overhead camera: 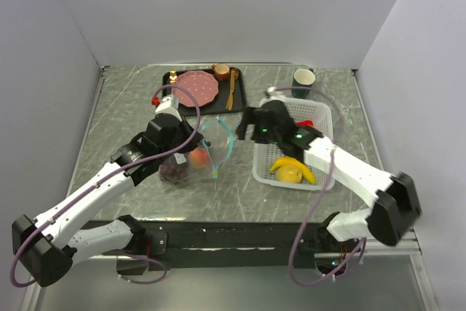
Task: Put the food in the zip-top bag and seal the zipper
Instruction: Place the fake fruit in the zipper food storage bag, then pick up the fake fruit from the bin.
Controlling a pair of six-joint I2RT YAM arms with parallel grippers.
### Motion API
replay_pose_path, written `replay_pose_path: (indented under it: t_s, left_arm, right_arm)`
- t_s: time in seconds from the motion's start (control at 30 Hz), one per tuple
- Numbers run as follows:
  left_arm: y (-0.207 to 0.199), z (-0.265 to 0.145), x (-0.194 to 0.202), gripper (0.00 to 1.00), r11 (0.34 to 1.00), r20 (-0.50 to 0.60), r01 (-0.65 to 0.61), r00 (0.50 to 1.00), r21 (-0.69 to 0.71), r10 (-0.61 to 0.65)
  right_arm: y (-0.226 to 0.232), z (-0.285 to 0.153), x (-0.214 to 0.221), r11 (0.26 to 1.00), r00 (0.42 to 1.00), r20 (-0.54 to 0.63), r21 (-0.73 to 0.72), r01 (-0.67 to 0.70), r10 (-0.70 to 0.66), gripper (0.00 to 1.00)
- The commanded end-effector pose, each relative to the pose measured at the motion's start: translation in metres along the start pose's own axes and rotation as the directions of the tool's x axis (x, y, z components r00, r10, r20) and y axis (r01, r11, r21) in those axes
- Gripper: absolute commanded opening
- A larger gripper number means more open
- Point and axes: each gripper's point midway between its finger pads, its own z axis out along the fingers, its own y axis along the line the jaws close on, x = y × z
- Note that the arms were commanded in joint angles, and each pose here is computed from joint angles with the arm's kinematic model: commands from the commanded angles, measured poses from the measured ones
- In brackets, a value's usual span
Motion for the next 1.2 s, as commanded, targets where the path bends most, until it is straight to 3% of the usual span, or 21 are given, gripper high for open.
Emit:
replay_pose_path:
  t_s: [0.0, 0.3, 0.63, 0.9, 1.17]
  left_arm:
    - [-0.012, -0.009, -0.018, 0.01, 1.0, 0.05, -0.002, 0.999, 0.031, 0.0]
    - [-0.014, -0.007, -0.016, 0.01, 0.999, 0.041, -0.001, 0.999, 0.046, -0.001]
    - [-0.011, -0.008, -0.01, 0.01, 0.999, 0.033, 0.002, 0.999, 0.052, -0.004]
    - [-0.012, -0.008, -0.013, 0.01, 0.999, 0.034, -0.008, 0.999, 0.043, 0.007]
    - [-0.011, -0.007, -0.009, 0.01, 0.999, 0.028, -0.005, 1.0, 0.054, 0.003]
  right_arm:
    - [-0.088, -0.024, -0.016, 0.962, 0.996, 0.087, 0.272, -0.032, 0.009, 1.0]
    - [-0.117, -0.037, 0.016, 0.952, 0.998, 0.046, 0.3, -0.055, 0.043, 1.0]
    - [-0.107, -0.029, 0.035, 0.97, 0.996, -0.09, 0.243, 0.021, 0.001, 1.0]
    - [-0.153, -0.033, 0.047, 0.86, 0.988, -0.147, 0.508, 0.04, 0.041, 1.0]
    - [-0.163, -0.041, 0.067, 0.828, 0.978, -0.171, 0.561, -0.004, 0.12, 1.0]
